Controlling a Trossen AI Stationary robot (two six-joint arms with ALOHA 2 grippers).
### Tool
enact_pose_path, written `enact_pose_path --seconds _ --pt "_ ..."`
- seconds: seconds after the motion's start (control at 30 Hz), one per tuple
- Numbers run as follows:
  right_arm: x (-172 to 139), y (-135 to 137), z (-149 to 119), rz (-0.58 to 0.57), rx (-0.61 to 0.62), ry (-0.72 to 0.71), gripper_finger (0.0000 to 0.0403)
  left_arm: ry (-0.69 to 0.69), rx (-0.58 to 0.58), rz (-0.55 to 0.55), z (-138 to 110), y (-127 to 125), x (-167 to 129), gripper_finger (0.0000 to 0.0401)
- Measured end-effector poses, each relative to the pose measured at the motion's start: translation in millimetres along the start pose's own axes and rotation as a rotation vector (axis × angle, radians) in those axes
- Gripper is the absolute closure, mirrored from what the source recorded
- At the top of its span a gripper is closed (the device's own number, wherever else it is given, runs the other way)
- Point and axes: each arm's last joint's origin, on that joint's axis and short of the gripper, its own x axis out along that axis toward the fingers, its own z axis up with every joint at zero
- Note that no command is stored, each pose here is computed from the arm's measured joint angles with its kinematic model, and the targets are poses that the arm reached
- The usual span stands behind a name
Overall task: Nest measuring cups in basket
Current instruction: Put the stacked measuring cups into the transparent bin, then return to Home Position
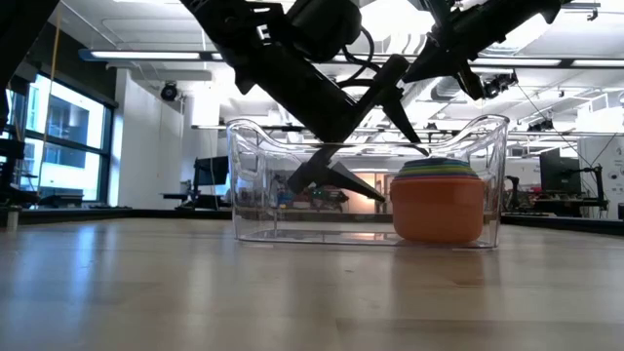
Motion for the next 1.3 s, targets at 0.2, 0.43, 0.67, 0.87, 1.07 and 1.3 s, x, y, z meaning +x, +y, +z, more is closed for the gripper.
enact_pose_path --seconds 0.2,0.43,0.67,0.87,1.07,1.3 --pt "0.0 0.0 0.0 0.000 -0.002 0.000 0.0402 0.001 -0.018 0.005 -0.2 0.5 0.0 0.0080" --pt "0.0 -0.2 0.2 -0.009 -0.002 -0.008 0.0402 0.002 -0.023 0.070 -1.5 6.1 -0.3 0.0080" --pt "0.0 -0.2 0.2 -0.009 -0.002 -0.009 0.0402 0.001 -0.022 0.075 -1.1 5.7 -1.6 0.0080" --pt "0.0 -0.3 0.3 -0.009 -0.003 -0.009 0.0402 -0.022 0.026 0.047 7.1 -4.0 -15.3 0.0080" --pt "0.1 -0.5 0.0 -0.012 -0.003 -0.006 0.0402 -0.051 0.042 0.030 19.6 -10.6 -28.5 0.0080" --pt "0.1 -0.5 -0.1 -0.012 -0.003 -0.005 0.0402 -0.073 0.066 0.004 27.0 -18.3 -41.0 0.0080"
